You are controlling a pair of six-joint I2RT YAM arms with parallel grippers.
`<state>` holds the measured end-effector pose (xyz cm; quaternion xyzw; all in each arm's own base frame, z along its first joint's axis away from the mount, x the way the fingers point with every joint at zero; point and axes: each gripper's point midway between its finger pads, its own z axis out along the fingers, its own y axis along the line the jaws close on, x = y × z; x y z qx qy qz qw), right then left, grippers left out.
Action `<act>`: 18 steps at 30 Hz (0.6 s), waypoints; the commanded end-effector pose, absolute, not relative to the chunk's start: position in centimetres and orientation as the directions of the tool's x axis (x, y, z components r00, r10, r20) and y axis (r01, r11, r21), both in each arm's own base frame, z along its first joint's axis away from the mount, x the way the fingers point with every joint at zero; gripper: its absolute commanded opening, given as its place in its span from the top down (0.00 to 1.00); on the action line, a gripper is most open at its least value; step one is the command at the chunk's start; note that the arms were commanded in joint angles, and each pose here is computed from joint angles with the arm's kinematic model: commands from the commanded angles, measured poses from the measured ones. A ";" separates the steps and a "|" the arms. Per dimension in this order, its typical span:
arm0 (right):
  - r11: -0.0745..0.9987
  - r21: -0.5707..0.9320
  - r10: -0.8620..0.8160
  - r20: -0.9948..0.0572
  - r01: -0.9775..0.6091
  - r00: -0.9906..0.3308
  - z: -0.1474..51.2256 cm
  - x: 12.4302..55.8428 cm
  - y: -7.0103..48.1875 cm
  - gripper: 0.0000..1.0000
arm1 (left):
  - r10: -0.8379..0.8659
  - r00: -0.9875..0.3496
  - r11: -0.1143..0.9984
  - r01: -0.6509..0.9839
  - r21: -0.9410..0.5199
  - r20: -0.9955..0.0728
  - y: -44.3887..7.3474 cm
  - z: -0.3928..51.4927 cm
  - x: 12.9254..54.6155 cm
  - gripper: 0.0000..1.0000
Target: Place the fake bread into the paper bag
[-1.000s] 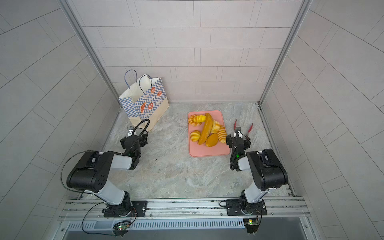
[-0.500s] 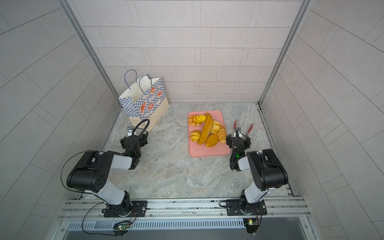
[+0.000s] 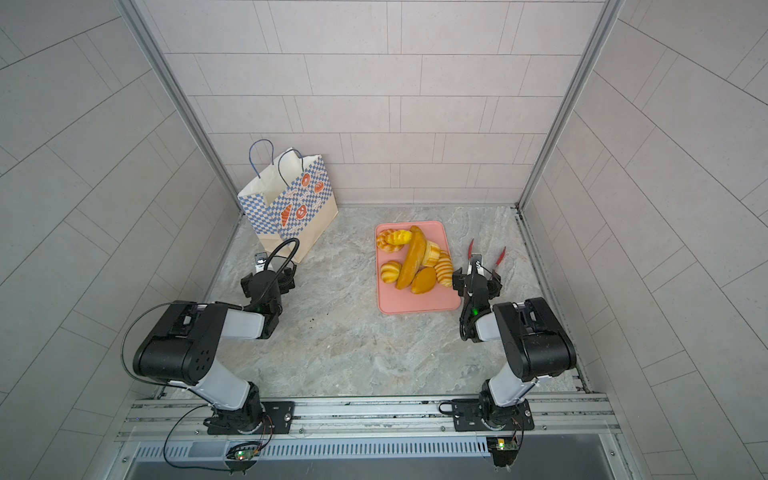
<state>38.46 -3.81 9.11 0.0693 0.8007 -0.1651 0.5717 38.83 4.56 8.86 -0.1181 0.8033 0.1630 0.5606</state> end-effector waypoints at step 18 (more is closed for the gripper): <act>0.922 -0.156 -0.070 -0.968 0.356 -0.241 12.4 36.4 -4.7 0.01 | -0.023 -0.269 0.891 -0.442 0.103 -0.963 5.7 12.3 37.0 0.00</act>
